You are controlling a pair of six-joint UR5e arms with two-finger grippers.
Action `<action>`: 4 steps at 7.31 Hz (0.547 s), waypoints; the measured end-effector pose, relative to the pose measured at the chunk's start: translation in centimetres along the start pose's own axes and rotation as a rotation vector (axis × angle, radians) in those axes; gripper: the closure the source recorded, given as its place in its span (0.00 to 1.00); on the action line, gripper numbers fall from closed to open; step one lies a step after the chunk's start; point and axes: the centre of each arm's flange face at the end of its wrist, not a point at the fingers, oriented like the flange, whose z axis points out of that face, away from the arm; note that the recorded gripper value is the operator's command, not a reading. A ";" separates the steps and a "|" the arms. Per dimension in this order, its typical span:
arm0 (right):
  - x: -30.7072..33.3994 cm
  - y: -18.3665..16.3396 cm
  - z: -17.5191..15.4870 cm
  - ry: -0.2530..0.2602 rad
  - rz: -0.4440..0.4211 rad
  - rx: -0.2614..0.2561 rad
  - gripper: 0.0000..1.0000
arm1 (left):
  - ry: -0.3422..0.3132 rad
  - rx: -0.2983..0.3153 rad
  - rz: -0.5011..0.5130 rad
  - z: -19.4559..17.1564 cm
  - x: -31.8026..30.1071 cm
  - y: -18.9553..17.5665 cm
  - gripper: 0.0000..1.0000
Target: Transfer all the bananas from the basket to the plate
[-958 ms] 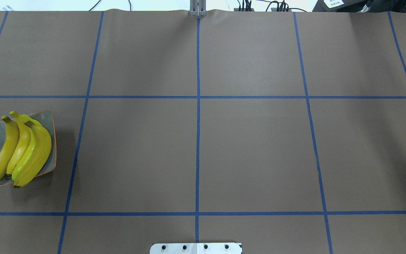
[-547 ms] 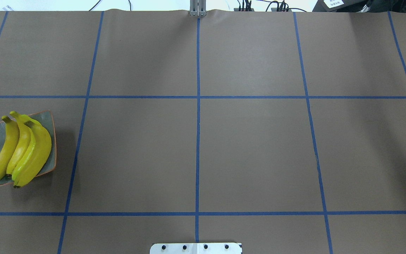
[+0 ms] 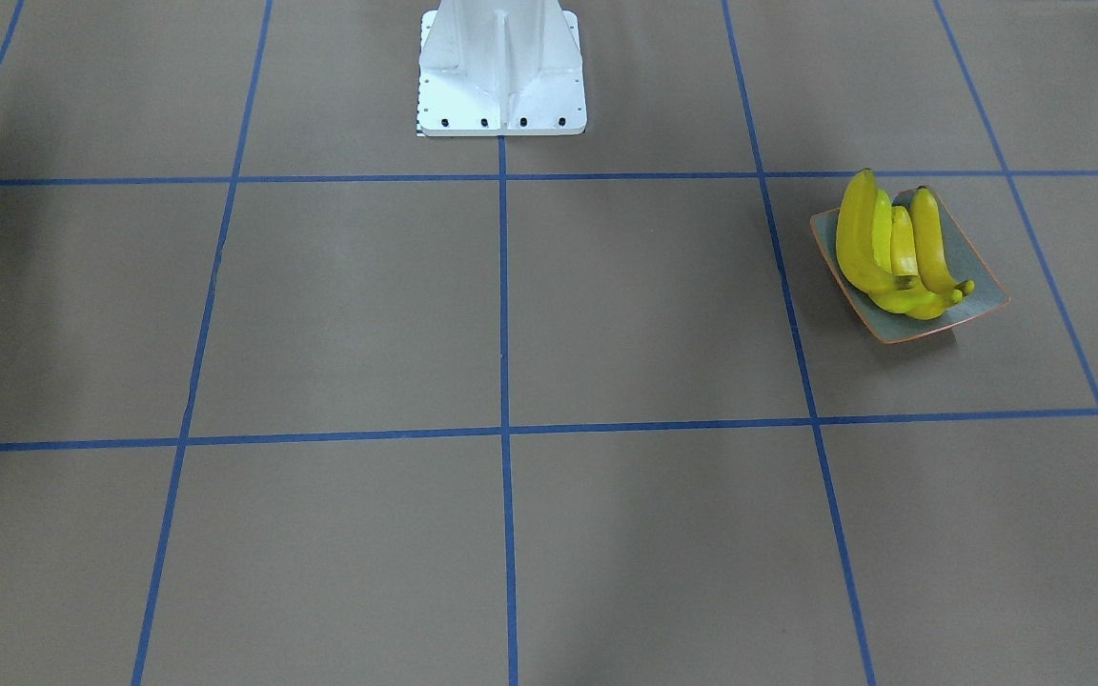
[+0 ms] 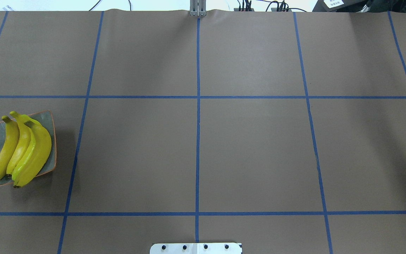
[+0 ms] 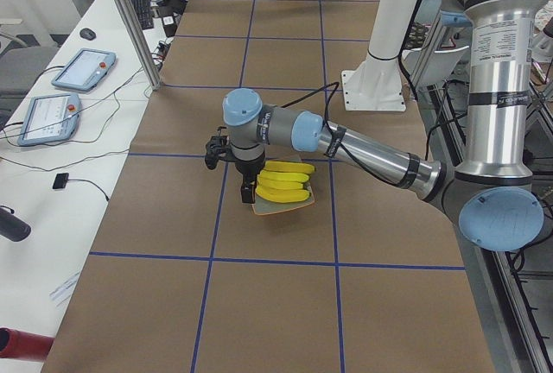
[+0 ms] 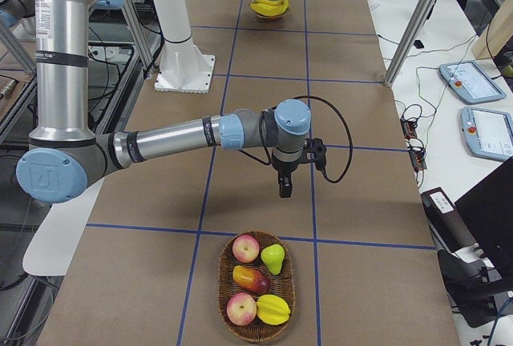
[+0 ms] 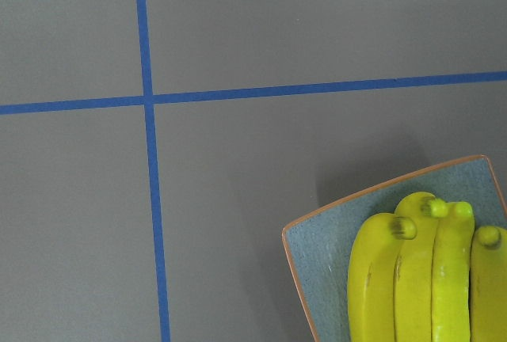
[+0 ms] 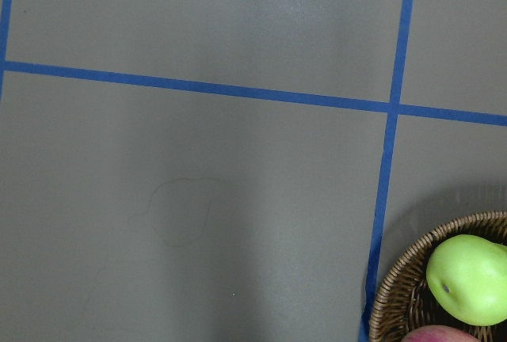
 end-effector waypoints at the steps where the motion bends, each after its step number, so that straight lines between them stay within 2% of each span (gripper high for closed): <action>1: 0.1 0.0 0.1 0.000 0.001 -0.001 0.00 | 0.002 0.000 0.000 0.0 0.0 0.0 0.00; 4: 0.2 0.1 0.1 -0.001 0.004 -0.003 0.00 | 0.006 -0.001 -0.001 0.0 0.0 0.0 0.00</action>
